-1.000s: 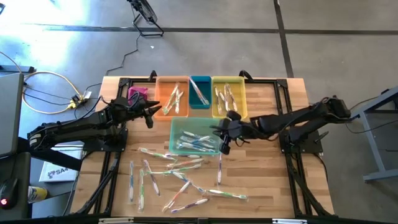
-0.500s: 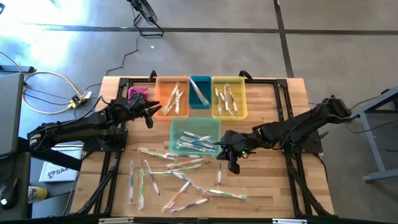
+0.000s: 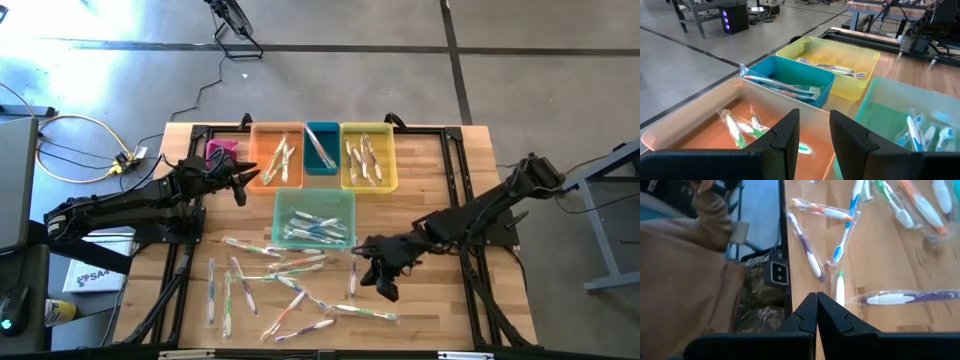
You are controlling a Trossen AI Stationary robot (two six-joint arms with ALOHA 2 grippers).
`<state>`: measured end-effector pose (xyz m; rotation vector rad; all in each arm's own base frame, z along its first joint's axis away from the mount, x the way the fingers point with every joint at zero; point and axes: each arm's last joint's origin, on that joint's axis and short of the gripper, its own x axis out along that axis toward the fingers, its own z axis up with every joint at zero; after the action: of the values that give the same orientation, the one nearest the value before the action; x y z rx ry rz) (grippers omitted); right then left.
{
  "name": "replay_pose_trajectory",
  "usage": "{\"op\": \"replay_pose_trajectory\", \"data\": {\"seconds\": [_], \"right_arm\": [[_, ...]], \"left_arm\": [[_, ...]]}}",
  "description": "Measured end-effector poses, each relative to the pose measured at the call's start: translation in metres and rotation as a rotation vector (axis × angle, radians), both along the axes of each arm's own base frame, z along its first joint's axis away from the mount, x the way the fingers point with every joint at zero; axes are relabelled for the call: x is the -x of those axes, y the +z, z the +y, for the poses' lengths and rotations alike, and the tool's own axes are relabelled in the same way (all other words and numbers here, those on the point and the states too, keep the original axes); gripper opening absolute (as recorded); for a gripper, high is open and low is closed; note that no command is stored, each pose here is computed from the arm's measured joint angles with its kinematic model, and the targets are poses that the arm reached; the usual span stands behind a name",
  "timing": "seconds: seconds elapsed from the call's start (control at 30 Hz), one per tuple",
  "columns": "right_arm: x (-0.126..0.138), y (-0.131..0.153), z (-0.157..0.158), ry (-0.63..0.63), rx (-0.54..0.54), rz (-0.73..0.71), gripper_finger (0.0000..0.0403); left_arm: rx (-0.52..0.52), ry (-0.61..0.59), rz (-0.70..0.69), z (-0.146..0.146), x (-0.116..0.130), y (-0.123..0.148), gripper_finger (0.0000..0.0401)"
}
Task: Pick & Place Toothbrushes
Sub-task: Put the green toothbrush into the orange bin
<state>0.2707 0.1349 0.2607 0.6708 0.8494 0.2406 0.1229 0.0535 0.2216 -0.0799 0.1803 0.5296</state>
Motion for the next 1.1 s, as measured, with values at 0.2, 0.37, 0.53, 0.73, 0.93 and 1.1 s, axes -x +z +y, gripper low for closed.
{"op": "replay_pose_trajectory", "data": {"seconds": [0.2,0.37,0.53,0.73,0.93,1.1], "right_arm": [[0.01,0.0,0.019,-0.116,-0.016,0.016,0.0002],[0.015,0.002,0.03,-0.163,-0.017,-0.022,0.0002],[0.013,0.013,0.037,-0.172,-0.015,-0.12,0.0002],[0.003,0.03,0.048,-0.15,0.038,-0.126,0.0002],[-0.011,0.019,0.06,-0.108,0.089,0.05,0.0002],[-0.022,-0.005,0.069,-0.026,0.081,0.171,0.0002]], "left_arm": [[0.002,0.001,-0.002,0.0,0.0,0.0,0.0104],[-0.001,0.001,-0.01,0.0,0.0,0.001,0.0104],[-0.009,0.0,-0.031,0.0,-0.001,0.003,0.0104],[-0.026,0.0,-0.072,0.0,-0.001,0.007,0.0104],[-0.03,-0.001,-0.072,0.0,-0.001,0.007,0.0104],[-0.036,-0.001,-0.087,0.0,-0.001,0.009,0.0104]]}}
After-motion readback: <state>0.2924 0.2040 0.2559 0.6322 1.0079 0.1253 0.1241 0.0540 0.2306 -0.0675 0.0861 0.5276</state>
